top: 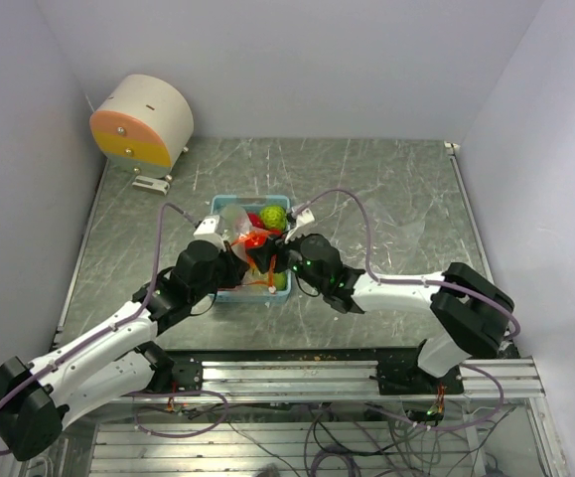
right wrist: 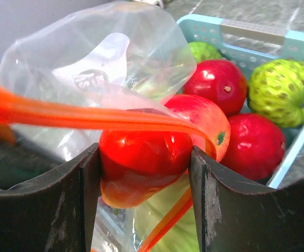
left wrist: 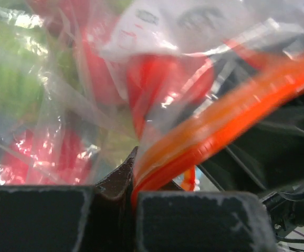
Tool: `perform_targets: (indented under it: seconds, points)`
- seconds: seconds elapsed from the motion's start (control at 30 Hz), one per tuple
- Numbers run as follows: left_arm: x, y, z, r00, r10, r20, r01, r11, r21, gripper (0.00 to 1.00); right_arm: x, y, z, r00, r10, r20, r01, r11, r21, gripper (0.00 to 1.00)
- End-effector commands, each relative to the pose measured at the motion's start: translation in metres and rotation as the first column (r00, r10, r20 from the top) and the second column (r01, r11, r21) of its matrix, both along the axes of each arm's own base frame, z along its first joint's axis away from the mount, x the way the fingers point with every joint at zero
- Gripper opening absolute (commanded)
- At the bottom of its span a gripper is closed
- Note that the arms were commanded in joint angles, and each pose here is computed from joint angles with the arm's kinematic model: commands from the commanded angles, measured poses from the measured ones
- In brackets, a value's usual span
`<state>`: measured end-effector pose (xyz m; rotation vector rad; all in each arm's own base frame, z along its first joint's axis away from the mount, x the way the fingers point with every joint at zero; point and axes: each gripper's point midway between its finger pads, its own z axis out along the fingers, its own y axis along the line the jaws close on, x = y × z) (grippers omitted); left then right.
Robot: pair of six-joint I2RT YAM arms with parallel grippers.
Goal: Place the food in the zip-top bag and seal the zipper
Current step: Place the fake fruit in the zipper food storage bag.
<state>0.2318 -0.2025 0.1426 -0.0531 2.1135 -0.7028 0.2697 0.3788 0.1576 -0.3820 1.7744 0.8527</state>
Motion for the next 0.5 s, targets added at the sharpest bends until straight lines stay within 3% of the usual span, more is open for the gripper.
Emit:
perform_targets:
  seconds: [0.0, 0.13, 0.33, 0.47]
  points:
    - [-0.007, -0.013, 0.029, 0.998, -0.066, -0.001, 0.066, 0.997, -0.038, 0.07, 0.029, -0.024, -0.036, 0.974, -0.222, -0.044, 0.214, 0.966, -0.145, 0.27]
    - [-0.005, -0.017, 0.043, 0.997, -0.078, 0.008, 0.078, 0.996, -0.044, 0.07, 0.029, -0.021, -0.035, 0.965, -0.261, -0.013, 0.253, 0.945, -0.205, 0.38]
    - [0.009, -0.01, 0.031, 1.0, -0.019, -0.016, 0.019, 0.999, 0.044, 0.07, 0.006, -0.012, -0.005, 0.984, -0.176, 0.034, 0.179, 0.965, -0.19, 0.97]
    - [0.014, -0.002, 0.017, 0.999, 0.026, -0.033, -0.023, 0.995, 0.102, 0.07, -0.012, -0.016, 0.026, 0.995, -0.083, 0.057, 0.09, 0.988, -0.128, 1.0]
